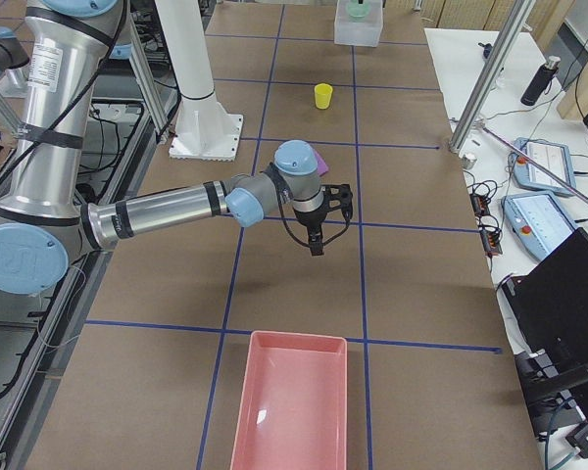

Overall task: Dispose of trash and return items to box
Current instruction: 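Carry the green bowl with the left gripper into the clear bin and release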

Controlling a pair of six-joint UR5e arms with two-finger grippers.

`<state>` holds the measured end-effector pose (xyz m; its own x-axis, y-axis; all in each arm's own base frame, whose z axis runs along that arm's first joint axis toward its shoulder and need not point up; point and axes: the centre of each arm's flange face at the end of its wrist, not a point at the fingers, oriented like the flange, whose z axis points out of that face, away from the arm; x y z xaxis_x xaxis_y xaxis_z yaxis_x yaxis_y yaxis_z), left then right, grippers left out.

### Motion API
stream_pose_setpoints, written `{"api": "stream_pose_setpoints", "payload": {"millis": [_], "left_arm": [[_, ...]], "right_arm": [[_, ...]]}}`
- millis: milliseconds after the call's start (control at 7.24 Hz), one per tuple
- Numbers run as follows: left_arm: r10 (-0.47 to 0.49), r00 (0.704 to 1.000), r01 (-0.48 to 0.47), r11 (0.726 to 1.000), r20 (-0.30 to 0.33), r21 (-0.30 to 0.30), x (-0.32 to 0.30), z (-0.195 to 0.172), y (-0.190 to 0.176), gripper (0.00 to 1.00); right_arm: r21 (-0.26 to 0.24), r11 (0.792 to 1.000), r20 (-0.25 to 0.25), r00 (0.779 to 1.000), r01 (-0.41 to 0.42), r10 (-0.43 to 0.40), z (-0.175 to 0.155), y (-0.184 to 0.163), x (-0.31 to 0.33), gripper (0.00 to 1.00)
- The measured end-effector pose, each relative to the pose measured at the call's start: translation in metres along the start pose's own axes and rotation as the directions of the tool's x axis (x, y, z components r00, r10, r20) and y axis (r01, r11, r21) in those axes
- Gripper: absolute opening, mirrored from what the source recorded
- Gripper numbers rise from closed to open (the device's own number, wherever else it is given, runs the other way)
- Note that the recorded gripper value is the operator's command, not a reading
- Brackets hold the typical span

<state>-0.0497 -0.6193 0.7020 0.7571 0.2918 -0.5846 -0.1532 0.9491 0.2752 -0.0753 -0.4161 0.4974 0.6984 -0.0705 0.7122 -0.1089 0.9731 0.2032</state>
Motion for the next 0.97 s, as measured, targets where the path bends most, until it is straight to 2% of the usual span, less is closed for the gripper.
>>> {"api": "stream_pose_setpoints", "payload": {"millis": [276,552,829,967], "left_arm": [[0.012,0.999,-0.012,1.0,0.045,0.002,-0.021,0.032,0.007,0.0],[-0.004,0.999,0.003,1.0,0.041,0.019,0.01,0.073,0.01,0.0],[-0.01,0.998,0.008,0.999,0.059,0.033,0.035,0.101,0.013,0.99],[0.004,0.998,-0.006,0.999,0.065,0.034,0.038,0.104,0.014,0.99]], "right_arm": [[0.001,1.0,0.001,1.0,0.001,-0.001,0.0,0.0,0.0,1.0],[0.007,1.0,0.005,1.0,0.006,-0.006,-0.001,0.0,-0.001,1.0],[0.01,1.0,0.006,1.0,0.009,-0.009,-0.001,0.0,-0.001,1.0],[0.01,1.0,0.007,1.0,0.009,-0.01,-0.001,-0.001,-0.002,1.0]]}}
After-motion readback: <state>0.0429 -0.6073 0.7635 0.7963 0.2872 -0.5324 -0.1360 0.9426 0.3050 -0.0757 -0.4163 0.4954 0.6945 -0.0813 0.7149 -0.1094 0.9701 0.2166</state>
